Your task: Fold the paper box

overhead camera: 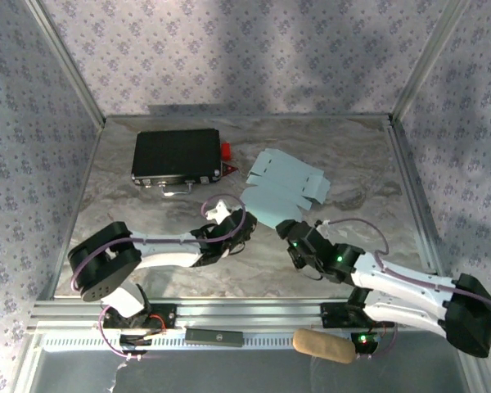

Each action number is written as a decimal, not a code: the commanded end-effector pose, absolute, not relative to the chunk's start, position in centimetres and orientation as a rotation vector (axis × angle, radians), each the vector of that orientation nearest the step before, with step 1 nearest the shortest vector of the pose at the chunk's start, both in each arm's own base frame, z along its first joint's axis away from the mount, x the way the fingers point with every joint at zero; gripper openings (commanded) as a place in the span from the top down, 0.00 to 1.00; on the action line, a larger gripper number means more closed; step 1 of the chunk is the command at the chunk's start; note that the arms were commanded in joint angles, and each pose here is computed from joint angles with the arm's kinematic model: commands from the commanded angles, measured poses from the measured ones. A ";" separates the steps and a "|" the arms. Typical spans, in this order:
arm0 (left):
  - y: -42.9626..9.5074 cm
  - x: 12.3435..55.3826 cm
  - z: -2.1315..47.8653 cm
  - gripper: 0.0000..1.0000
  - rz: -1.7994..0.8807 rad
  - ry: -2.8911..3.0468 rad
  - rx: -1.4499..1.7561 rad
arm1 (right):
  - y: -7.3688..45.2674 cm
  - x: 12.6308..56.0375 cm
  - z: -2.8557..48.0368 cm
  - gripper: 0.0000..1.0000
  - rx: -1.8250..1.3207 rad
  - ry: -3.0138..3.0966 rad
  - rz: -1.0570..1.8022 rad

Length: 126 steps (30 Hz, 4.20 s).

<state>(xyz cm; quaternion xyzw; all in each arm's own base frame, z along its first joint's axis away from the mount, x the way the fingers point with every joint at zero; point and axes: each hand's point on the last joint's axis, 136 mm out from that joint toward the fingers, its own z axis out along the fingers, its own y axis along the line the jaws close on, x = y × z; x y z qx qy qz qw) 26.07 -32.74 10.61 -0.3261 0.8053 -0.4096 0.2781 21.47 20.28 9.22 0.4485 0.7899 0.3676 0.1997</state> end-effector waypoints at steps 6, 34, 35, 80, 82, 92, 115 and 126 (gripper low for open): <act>-33.0 26.1 12.2 1.00 -1.153 2.154 -0.814 | 22.9 23.8 9.0 0.27 1.484 2.049 1.287; -35.1 24.3 14.8 0.33 -1.105 2.225 -0.642 | 21.9 25.2 11.3 1.00 1.611 1.884 1.253; -35.4 24.4 14.5 0.34 -1.111 2.232 -0.651 | 21.9 25.1 11.4 1.00 1.612 1.882 1.259; -36.7 27.2 17.6 1.00 -1.279 2.268 -0.632 | 17.8 23.0 20.5 0.27 1.093 2.194 0.962; -37.2 27.1 19.7 1.00 -1.269 2.320 -0.409 | 16.2 23.7 23.5 0.24 0.893 2.217 0.889; -35.4 24.9 29.5 1.00 -1.223 2.256 0.409 | 8.5 27.5 28.6 0.17 0.585 2.195 0.834; -32.2 27.8 37.6 1.00 -1.631 2.009 0.372 | 7.0 31.3 18.6 0.10 0.949 1.968 1.263; -30.2 30.0 41.5 1.00 -1.776 1.973 0.067 | 8.2 36.1 20.2 0.02 1.162 1.752 1.711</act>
